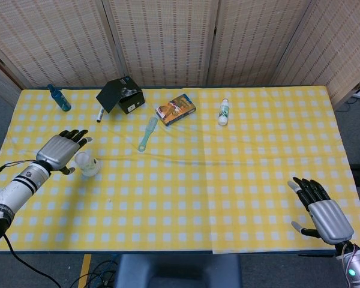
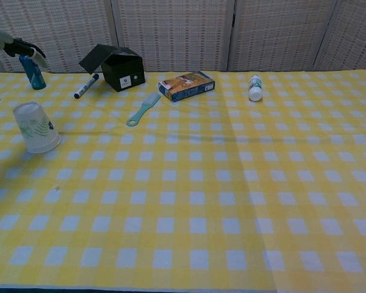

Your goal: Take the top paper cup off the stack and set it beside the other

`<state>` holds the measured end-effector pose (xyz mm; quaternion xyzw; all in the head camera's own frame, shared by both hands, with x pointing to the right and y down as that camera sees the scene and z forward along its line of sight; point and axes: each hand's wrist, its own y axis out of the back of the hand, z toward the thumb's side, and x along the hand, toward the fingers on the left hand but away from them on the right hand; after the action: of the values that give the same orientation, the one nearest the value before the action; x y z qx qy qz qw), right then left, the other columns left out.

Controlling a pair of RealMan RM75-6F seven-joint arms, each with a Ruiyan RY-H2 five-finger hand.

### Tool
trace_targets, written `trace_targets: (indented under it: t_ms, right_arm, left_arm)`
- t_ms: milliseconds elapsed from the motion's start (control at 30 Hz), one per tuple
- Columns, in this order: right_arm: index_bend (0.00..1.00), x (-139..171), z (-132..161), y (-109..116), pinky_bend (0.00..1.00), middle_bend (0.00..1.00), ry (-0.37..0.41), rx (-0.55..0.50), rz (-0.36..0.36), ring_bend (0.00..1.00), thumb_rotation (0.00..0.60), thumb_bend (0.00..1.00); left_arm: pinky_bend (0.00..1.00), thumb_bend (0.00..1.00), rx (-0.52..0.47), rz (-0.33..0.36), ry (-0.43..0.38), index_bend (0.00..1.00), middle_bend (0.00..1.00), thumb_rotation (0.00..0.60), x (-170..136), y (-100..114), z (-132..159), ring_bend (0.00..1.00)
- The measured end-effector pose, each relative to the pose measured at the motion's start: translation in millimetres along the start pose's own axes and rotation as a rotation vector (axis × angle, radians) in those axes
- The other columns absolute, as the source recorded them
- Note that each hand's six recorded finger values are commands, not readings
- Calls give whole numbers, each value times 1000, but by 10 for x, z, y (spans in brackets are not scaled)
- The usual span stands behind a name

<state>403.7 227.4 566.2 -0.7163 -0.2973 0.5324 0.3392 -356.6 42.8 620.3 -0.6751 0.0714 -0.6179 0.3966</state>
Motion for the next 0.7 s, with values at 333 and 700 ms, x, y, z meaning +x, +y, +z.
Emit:
trace_targets:
  t_ms: [333,700]
  right_arm:
    - [0,14,18,7,0,0,9,-1,-4,0,600,213]
    - [0,34,25,16,0,0,9,4,-12,0,600,213]
  left_arm:
    - [150,290,-3,-64,34,163,0,600,137,-136,-61,0]
    - [149,290,-10,-71,31,203,0,600,244,-200,-1,0]
